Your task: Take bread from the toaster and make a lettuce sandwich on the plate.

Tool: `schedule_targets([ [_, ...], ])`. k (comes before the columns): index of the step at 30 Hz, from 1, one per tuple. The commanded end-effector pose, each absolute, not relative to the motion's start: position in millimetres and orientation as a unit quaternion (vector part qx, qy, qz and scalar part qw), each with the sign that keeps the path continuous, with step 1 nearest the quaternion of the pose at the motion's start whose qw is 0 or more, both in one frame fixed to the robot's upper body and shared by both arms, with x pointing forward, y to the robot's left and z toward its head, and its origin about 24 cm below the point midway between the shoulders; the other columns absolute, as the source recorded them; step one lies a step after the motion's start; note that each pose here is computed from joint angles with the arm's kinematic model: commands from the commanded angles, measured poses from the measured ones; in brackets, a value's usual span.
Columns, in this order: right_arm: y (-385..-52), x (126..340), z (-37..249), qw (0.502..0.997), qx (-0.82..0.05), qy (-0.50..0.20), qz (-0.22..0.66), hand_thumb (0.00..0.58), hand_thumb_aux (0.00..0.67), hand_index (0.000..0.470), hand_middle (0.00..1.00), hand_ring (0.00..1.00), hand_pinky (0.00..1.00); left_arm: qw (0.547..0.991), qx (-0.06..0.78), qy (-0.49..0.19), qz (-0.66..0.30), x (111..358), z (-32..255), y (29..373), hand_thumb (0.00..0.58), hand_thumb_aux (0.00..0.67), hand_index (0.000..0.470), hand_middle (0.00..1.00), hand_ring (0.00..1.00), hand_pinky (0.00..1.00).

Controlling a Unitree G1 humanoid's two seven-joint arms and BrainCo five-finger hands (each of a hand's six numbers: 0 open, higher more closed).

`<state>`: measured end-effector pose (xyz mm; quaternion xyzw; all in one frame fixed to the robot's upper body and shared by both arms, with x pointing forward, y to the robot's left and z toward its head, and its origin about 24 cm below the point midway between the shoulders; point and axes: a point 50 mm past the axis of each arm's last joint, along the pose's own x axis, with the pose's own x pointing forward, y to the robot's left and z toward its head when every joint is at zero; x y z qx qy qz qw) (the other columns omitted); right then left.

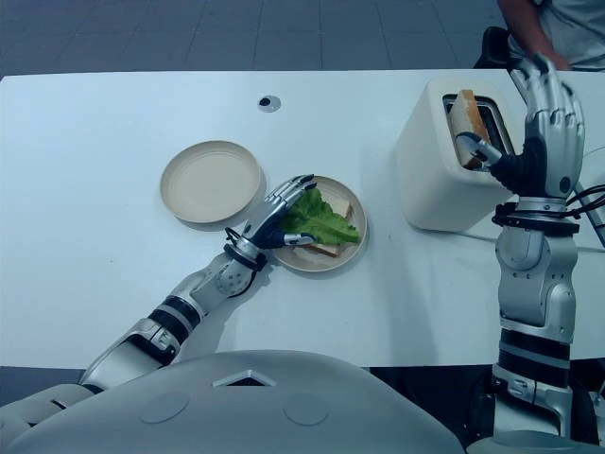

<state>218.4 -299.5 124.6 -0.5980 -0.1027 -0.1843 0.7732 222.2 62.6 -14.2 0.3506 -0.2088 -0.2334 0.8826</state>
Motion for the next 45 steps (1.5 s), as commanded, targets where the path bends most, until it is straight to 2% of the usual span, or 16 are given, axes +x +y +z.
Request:
schedule_targets([
  [1, -306.6, 227.4, 102.2, 0.755, -0.639, -0.033, -0.142, 0.0, 0.0, 0.0, 0.0, 0.0, 0.0, 0.876, 0.374, -0.179, -0.247, 208.6, -27.4, 66.4, 0.0, 0.0, 0.0, 0.0, 0.0, 0.0],
  [4, -301.9, 231.9, 93.9, 0.752, -0.651, -0.012, -0.101, 0.0, 0.0, 0.0, 0.0, 0.0, 0.0, 0.877, 0.376, -0.186, -0.234, 209.9, -21.8, 69.4, 0.0, 0.0, 0.0, 0.0, 0.0, 0.0],
  [5, -299.7, 233.8, 95.8, 0.754, -0.649, -0.017, -0.099, 0.494, 0.413, 0.289, 0.0, 0.0, 0.0, 0.879, 0.375, -0.19, -0.226, 210.8, -19.1, 70.9, 0.0, 0.0, 0.0, 0.0, 0.0, 0.0],
  [6, -298.5, 235.1, 100.3, 0.756, -0.646, -0.03, -0.106, 0.58, 0.67, 0.47, 0.96, 0.96, 0.96, 0.88, 0.375, -0.194, -0.218, 211.5, -16.3, 72.4, 0.0, 0.0, 0.0, 0.0, 0.0, 0.0],
  [13, -248.9, 215.4, 186.5, 0.745, -0.505, -0.367, -0.235, 0.58, 0.67, 0.47, 1.0, 1.0, 1.0, 0.908, 0.317, -0.253, -0.102, 208.7, 16.8, 102.0, 0.0, 0.0, 0.0, 0.0, 0.0, 0.0],
  [17, -202.3, 203.1, 196.2, 0.776, -0.376, -0.487, -0.142, 0.58, 0.67, 0.47, 1.0, 1.0, 1.0, 0.912, 0.28, -0.298, -0.019, 206.5, 39.8, 127.8, 0.0, 0.0, 0.0, 0.0, 0.0, 0.0],
  [19, -175.7, 218.8, 161.9, 0.892, -0.238, -0.384, 0.001, 0.58, 0.67, 0.47, 1.0, 1.0, 1.0, 0.903, 0.28, -0.323, 0.029, 205.4, 50.2, 137.1, 0.0, 0.0, 0.0, 0.0, 0.0, 0.0],
  [21, -153.0, 224.2, 127.8, 0.944, -0.139, -0.273, 0.12, 0.58, 0.67, 0.47, 1.0, 1.0, 1.0, 0.896, 0.276, -0.342, 0.072, 203.3, 58.4, 146.1, 0.0, 0.0, 0.0, 0.0, 0.0, 0.0],
  [29, -143.8, 225.5, 23.3, 0.974, -0.15, -0.018, 0.17, 0.58, 0.67, 0.47, 1.0, 1.0, 1.0, 0.868, 0.291, -0.403, 0.024, 189.0, 70.3, 135.4, 0.0, 0.0, 0.0, 0.0, 0.0, 0.0],
  [34, -166.5, 223.6, 5.6, 0.961, -0.237, 0.014, 0.143, 0.58, 0.67, 0.47, 1.0, 1.0, 1.0, 0.839, 0.353, -0.378, -0.172, 181.1, 41.2, 100.0, 0.0, 0.0, 0.0, 0.0, 0.0, 0.0],
  [39, -162.8, 228.8, 7.7, 0.956, -0.257, -0.002, 0.142, 0.58, 0.67, 0.47, 1.0, 1.0, 1.0, 0.772, 0.454, -0.24, -0.375, 186.7, -27.5, 77.1, 0.0, 0.0, 0.0, 0.0, 0.0, 0.0],
  [40, -162.0, 229.7, 8.9, 0.958, -0.252, -0.006, 0.137, 0.56, 0.547, 0.383, 1.0, 1.0, 1.0, 0.76, 0.474, -0.207, -0.394, 189.5, -40.7, 79.2, 0.0, 0.0, 0.0, 0.0, 0.0, 0.0],
  [41, -161.6, 231.0, 11.8, 0.96, -0.249, -0.013, 0.13, 0.0, 0.0, 0.0, 1.0, 1.0, 1.0, 0.75, 0.488, -0.178, -0.409, 191.2, -51.6, 82.0, 0.0, 0.0, 0.0, 0.0, 0.0, 0.0],
  [42, -160.6, 232.0, 15.5, 0.96, -0.246, -0.023, 0.128, 0.0, 0.0, 0.0, 0.66, 0.66, 0.66, 0.748, 0.494, -0.153, -0.416, 193.1, -59.6, 84.5, 0.0, 0.0, 0.0, 0.0, 0.0, 0.0],
  [43, -159.5, 232.6, 20.8, 0.96, -0.248, -0.04, 0.124, 0.0, 0.0, 0.0, 0.0, 0.0, 0.0, 0.743, 0.5, -0.14, -0.423, 194.4, -64.8, 85.0, 0.0, 0.0, 0.0, 0.0, 0.0, 0.0],
  [45, -167.4, 237.3, 44.3, 0.952, -0.277, -0.111, 0.064, 0.0, 0.0, 0.0, 0.0, 0.0, 0.0, 0.74, 0.498, -0.13, -0.432, 194.6, -69.8, 84.1, 0.018, 0.011, 0.007, 0.0, 0.0, 0.0],
])
